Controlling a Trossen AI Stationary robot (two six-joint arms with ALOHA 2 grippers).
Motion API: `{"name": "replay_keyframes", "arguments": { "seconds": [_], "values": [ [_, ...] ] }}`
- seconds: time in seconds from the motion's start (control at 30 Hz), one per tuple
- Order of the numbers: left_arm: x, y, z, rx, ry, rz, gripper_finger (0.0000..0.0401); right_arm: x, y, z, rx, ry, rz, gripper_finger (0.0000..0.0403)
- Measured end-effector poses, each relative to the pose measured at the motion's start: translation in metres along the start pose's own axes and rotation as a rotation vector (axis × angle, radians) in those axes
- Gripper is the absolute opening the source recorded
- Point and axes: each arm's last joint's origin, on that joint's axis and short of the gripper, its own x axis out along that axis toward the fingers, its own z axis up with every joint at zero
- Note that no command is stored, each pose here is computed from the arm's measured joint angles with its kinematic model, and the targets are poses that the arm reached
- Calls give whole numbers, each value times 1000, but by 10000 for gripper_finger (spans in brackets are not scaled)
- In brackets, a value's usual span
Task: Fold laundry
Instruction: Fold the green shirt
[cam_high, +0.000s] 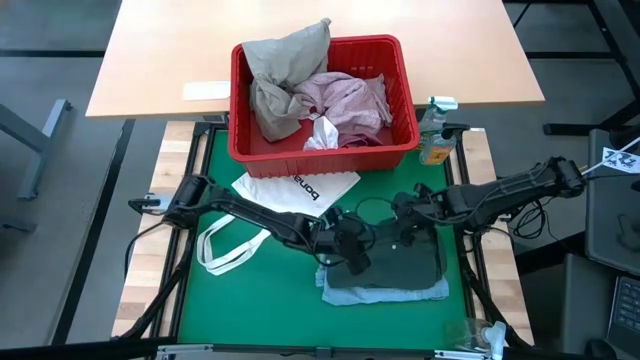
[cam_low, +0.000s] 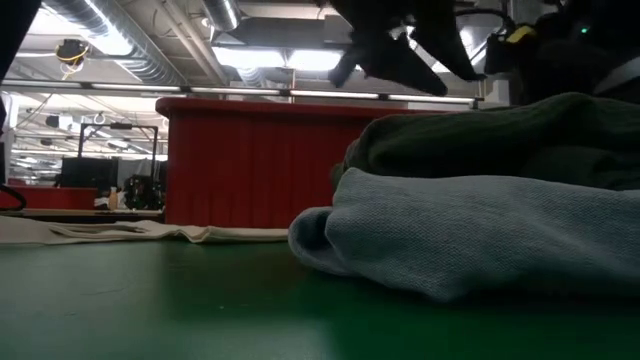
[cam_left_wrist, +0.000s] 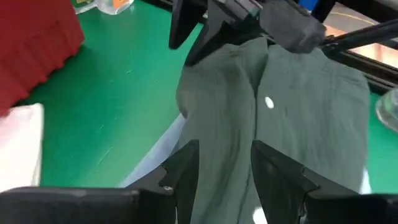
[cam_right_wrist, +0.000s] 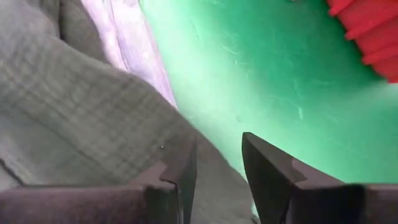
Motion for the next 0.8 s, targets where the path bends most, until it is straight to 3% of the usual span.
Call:
{"name": "replay_keyframes", "arguments": {
  "seconds": [0.43, 0.63, 0.8],
  "values": [
    [68, 24, -37, -74, 90, 62, 140, 41, -12, -47, -2, 190, -14, 128],
    [66, 24, -35, -72, 109, 31, 140, 40, -13, -48, -15, 213, -16, 128],
    [42, 20, -12, -75, 63, -11, 140, 18, -12, -33, -33, 236, -41, 128]
  ]
}}
